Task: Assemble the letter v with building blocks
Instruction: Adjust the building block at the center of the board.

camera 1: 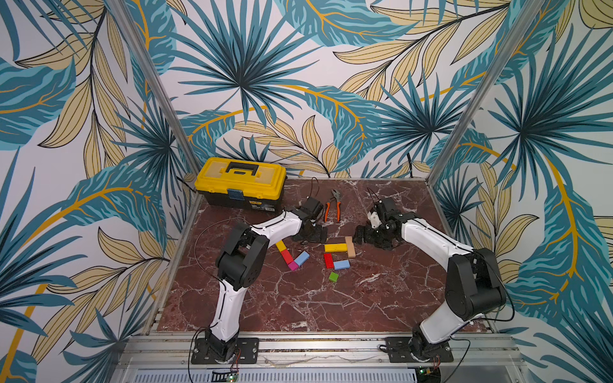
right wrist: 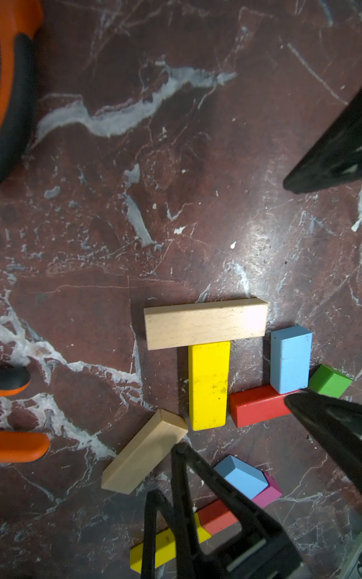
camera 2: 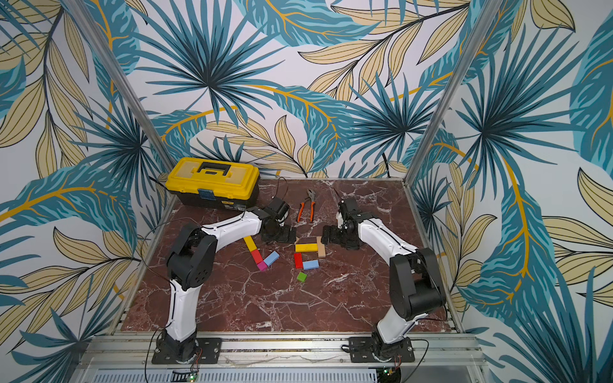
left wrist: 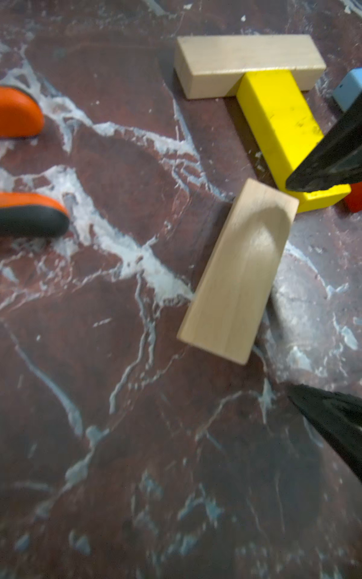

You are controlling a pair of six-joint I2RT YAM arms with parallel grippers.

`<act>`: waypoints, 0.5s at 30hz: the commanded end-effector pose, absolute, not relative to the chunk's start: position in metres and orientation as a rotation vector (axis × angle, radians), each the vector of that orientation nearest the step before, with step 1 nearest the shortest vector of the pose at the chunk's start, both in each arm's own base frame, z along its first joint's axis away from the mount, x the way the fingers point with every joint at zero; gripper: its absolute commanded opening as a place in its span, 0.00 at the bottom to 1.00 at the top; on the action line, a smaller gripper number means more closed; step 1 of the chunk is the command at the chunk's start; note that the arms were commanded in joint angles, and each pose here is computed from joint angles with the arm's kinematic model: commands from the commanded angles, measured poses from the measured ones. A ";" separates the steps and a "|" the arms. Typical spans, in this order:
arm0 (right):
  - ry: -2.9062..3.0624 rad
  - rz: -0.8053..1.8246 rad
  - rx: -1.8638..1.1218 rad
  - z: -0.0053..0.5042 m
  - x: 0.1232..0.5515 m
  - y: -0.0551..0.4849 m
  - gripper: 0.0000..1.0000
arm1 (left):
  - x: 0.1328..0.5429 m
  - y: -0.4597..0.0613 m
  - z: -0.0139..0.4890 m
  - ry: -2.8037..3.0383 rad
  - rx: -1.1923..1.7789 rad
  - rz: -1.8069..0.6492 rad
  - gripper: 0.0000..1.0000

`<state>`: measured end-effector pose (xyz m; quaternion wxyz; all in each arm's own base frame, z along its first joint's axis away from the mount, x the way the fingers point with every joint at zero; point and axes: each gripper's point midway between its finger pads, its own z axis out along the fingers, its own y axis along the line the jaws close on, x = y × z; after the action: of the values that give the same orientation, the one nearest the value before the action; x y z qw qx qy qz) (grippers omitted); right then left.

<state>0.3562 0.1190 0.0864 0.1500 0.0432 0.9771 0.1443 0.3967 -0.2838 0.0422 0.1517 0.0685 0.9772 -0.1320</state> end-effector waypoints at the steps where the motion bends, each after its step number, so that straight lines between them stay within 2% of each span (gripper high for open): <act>1: 2.824 0.419 0.114 0.079 0.353 0.118 1.00 | 0.393 -0.284 0.049 2.804 0.175 -0.401 0.98; 15: 2.817 0.406 0.112 0.082 0.349 0.116 0.99 | 0.406 -0.311 0.043 2.806 0.211 -0.488 0.97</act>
<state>0.3529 0.1182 0.0823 0.1446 0.0438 0.9782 0.1426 0.4017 -0.3010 0.0423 0.1444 0.0682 0.9747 -0.1565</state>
